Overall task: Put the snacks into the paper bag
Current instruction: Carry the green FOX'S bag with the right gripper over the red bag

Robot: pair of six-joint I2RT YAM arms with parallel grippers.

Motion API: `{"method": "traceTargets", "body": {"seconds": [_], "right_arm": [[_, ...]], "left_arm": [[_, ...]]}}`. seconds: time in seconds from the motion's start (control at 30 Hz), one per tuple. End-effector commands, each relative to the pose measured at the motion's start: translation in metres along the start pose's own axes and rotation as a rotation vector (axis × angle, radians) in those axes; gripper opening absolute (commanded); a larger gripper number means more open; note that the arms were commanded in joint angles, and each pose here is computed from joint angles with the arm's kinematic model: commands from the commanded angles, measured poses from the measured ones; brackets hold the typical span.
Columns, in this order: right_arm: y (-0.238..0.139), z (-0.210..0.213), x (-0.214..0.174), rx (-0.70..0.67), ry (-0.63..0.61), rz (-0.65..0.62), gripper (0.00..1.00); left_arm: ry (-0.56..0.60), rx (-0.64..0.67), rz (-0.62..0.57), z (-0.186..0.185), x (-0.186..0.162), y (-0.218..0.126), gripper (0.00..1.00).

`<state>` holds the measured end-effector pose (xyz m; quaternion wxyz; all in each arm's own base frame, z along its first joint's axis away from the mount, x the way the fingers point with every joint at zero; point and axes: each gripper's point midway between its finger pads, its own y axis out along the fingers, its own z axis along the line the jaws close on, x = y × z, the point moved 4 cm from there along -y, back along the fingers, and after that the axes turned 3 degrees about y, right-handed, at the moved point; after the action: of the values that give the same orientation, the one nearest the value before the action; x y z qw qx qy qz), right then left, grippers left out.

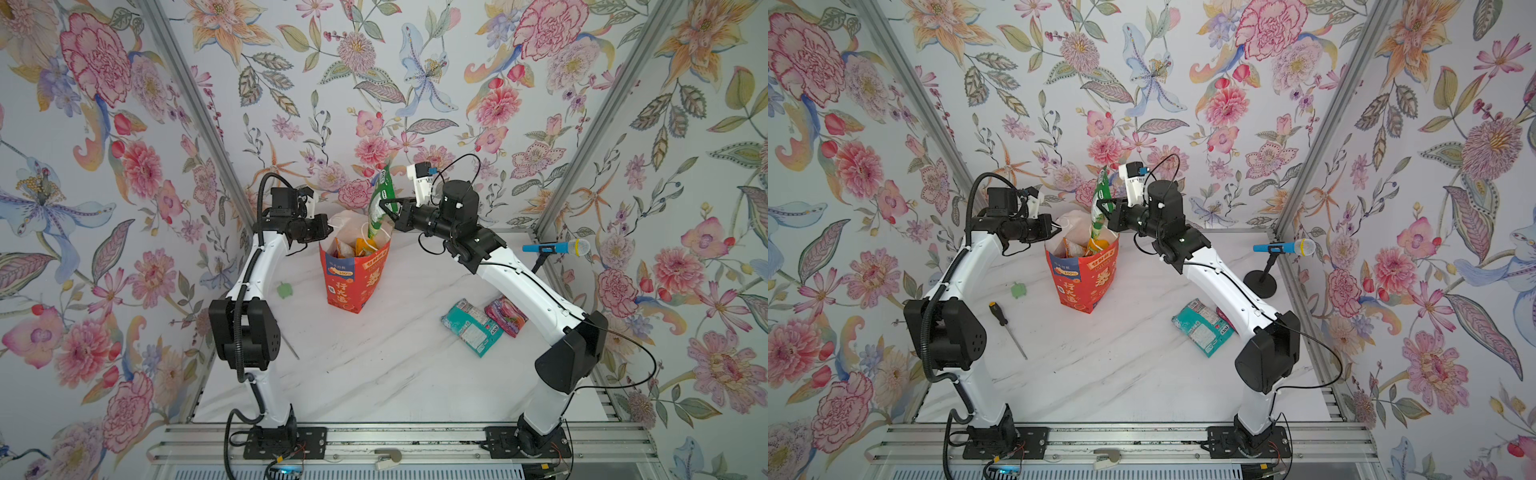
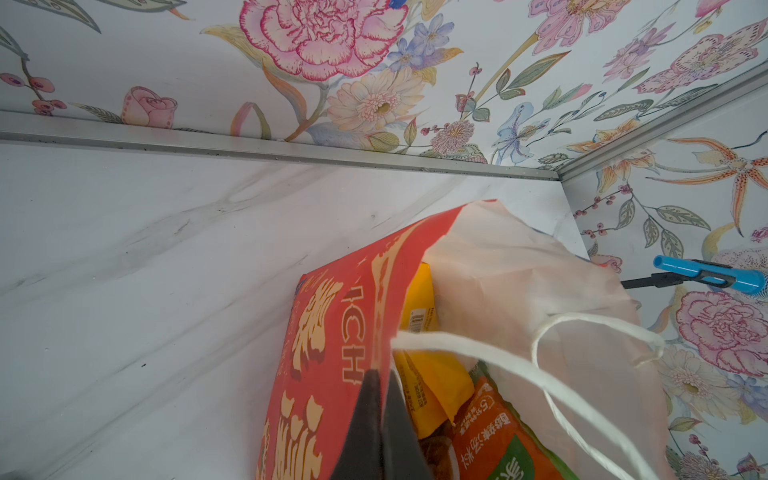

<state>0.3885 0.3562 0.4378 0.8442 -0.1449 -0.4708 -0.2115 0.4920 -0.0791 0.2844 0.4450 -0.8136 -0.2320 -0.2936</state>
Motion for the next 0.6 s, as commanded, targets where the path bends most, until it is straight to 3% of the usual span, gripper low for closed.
{"method": "traceTargets", "body": {"seconds": [0.0,0.3,0.57], "right_arm": [[0.019,0.018,-0.007,0.063,-0.025,0.047,0.0],[0.056,-0.019,-0.058,0.034,0.077,0.185,0.0],[0.079,-0.028,-0.076,0.067,0.152,0.219,0.0]], "left_arm": [[0.033,-0.042,-0.063,-0.016,0.017,-0.007,0.0],[0.036,-0.043,-0.06,-0.015,0.016,-0.006,0.0],[0.038,-0.045,-0.064,-0.017,0.018,-0.007,0.0]]}}
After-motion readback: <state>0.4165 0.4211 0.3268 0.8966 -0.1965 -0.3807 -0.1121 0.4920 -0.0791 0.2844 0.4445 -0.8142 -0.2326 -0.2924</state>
